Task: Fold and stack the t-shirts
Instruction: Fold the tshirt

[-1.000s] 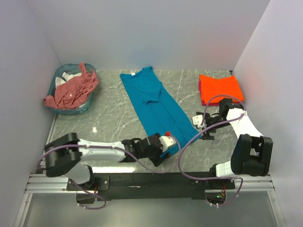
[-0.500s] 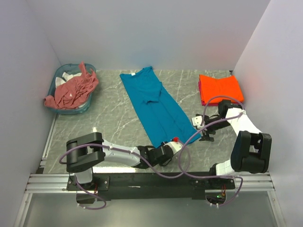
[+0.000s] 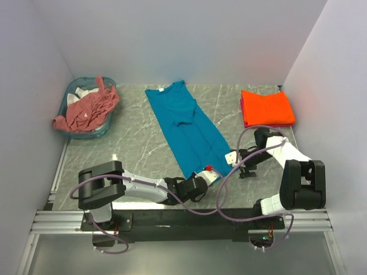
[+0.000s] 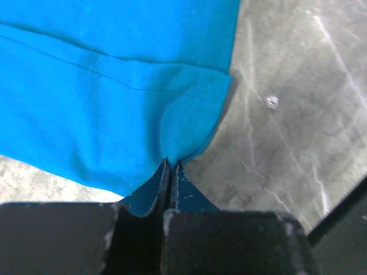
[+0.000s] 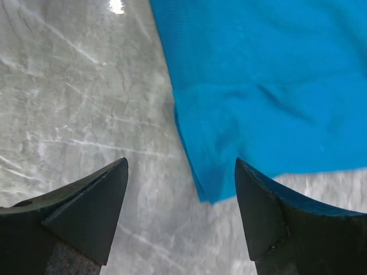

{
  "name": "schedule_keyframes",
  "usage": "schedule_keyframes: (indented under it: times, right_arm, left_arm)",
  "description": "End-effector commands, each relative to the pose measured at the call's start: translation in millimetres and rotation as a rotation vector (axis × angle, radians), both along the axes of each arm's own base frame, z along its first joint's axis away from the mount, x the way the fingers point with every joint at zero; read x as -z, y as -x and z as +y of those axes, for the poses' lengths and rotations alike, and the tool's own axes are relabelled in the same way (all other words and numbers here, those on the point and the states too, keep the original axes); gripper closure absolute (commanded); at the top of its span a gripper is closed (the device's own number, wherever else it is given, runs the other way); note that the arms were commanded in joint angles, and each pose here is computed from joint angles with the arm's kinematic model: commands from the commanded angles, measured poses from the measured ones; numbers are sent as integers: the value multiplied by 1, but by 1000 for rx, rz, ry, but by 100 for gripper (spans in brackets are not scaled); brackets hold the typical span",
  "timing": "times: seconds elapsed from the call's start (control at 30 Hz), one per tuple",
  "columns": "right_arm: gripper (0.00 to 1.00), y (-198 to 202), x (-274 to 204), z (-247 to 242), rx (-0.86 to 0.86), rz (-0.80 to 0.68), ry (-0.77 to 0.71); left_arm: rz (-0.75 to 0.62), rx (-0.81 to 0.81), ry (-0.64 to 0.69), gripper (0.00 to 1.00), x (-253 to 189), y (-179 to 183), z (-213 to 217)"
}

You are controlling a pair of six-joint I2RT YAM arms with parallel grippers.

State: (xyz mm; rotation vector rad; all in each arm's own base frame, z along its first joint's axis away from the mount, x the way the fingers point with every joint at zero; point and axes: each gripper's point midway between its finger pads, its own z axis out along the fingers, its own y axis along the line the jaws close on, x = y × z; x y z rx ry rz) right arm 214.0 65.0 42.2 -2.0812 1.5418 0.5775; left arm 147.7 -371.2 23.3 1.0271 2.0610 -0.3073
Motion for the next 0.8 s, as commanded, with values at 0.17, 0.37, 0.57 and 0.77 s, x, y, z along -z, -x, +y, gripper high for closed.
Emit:
schedule_keyframes:
  times: [0.17,0.37,0.57,0.77]
  right_arm:
    - [28,-24,14,6,-126,-163,112]
    - [37,-29,28,5,-140,-185,184]
    - [43,-24,34,5,-152,-196,212]
    - [41,-20,32,5,-139,-190,210]
  left_arm:
    - [89,64,97,100,-8,24,-4]
    - [97,63,120,100,-11,27,-1]
    - [100,64,126,100,-11,27,-1]
    - [99,70,130,100,-12,27,-4]
